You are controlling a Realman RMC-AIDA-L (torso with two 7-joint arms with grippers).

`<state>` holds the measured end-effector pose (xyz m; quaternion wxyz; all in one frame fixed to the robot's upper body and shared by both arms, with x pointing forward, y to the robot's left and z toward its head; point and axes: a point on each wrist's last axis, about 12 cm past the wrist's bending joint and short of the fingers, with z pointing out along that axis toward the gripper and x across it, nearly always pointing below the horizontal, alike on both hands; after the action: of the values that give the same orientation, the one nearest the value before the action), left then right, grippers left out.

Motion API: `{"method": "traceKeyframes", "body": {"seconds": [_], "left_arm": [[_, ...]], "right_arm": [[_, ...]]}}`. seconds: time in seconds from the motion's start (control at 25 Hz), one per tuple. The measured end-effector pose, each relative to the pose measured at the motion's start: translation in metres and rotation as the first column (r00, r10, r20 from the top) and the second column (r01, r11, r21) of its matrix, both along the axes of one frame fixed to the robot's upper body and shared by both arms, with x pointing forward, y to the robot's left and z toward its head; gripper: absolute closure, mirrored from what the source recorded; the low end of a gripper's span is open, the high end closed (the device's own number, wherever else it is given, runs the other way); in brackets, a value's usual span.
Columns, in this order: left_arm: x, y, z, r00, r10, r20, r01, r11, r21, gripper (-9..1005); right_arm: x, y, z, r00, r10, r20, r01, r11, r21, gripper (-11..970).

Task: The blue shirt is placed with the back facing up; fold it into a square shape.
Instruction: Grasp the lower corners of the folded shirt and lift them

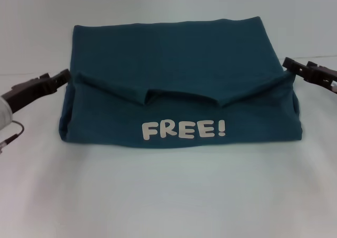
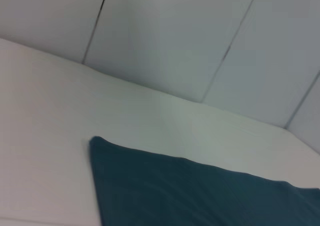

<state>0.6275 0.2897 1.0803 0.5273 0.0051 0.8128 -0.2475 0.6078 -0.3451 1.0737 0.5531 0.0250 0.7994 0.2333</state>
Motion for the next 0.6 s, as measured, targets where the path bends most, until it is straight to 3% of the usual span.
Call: {"method": "traceKeyframes", "body": {"seconds": [0.08, 0.32, 0.6], "left_arm": [[-0.006, 0.001, -0.001, 1.000, -0.030, -0.005, 0.030, 1.000, -0.005, 369], [-0.020, 0.008, -0.004, 0.996, -0.082, -0.026, 0.082, 0.997, 0.003, 368], [-0.035, 0.021, -0.008, 0.994, -0.098, -0.056, 0.098, 0.995, 0.002, 368]], "right_arm": [[-0.006, -0.005, 0.000, 1.000, 0.021, -0.011, -0.021, 1.000, 0.005, 100], [-0.025, -0.016, 0.003, 0.987, 0.130, -0.090, -0.128, 0.991, 0.036, 104], [-0.044, -0.037, 0.013, 0.966, 0.198, -0.168, -0.177, 0.975, 0.132, 112]]}}
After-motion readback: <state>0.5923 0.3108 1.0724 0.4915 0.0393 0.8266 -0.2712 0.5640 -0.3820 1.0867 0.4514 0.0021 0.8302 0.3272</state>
